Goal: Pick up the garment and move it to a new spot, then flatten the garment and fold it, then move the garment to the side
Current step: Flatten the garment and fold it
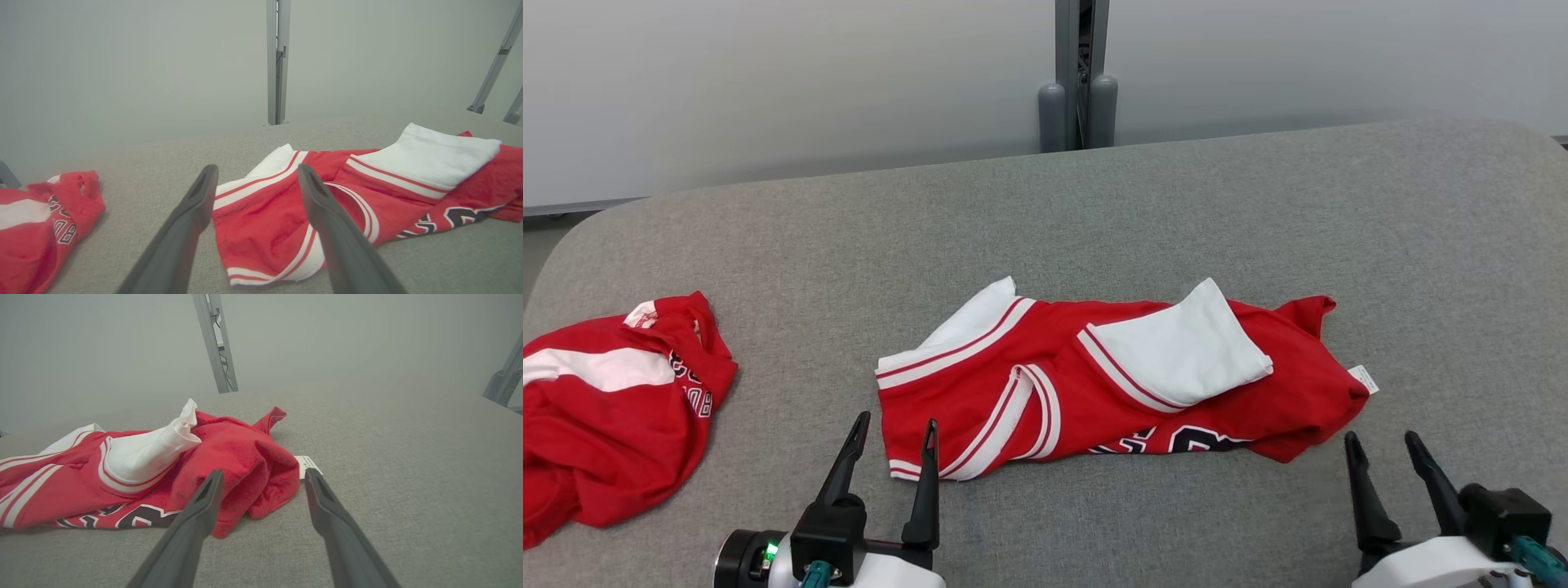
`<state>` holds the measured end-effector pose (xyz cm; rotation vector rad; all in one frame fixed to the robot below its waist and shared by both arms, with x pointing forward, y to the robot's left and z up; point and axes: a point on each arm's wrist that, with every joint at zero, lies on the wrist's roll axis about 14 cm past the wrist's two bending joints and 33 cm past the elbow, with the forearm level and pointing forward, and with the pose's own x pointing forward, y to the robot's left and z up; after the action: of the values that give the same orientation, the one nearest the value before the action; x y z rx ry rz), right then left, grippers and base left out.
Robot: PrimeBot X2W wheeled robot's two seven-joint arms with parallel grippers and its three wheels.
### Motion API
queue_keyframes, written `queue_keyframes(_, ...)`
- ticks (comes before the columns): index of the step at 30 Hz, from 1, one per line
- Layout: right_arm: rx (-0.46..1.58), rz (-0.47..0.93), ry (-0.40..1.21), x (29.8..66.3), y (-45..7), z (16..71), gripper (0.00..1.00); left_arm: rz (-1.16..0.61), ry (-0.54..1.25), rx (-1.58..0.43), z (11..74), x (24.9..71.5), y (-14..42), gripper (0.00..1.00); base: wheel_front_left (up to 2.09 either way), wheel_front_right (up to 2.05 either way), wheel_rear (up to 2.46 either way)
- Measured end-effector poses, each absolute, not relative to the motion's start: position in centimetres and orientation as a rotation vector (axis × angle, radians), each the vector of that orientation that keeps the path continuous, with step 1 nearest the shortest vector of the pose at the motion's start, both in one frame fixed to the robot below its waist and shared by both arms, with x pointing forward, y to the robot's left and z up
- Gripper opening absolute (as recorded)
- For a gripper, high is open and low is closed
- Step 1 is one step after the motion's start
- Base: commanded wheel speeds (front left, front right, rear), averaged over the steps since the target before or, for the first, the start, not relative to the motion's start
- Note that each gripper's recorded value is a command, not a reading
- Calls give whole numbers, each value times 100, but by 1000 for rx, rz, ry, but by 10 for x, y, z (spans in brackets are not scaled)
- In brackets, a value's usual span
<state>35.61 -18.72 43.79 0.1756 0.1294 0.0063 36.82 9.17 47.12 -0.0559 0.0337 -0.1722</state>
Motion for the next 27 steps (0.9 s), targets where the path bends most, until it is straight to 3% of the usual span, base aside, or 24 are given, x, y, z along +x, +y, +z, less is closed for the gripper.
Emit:
queue_keyframes(5, 194, -74, 229, 348, -209, 407, 100, -178, 35, -54, 471, 367, 91, 100, 0, 0, 0)
queue_keyframes(20, 253, -35, 372, 377, -184, 373, 100, -144, 50, -40, 466, 362, 105, 100, 0, 0, 0)
queue_keyframes(22, 255, -14, 396, 379, -176, 368, 82, -135, 53, -39, 465, 361, 108, 100, 0, 0, 0)
queue_keyframes(25, 250, 9, 411, 385, -168, 366, 16, -127, 57, -39, 463, 360, 111, 100, 0, 0, 0)
queue_keyframes(26, 248, 15, 416, 386, -166, 365, 0, -124, 59, -39, 463, 360, 111, 100, 0, 0, 0)
queue_keyframes(27, 247, 18, 422, 387, -165, 363, 0, -122, 60, -38, 462, 360, 112, 100, 0, 0, 0)
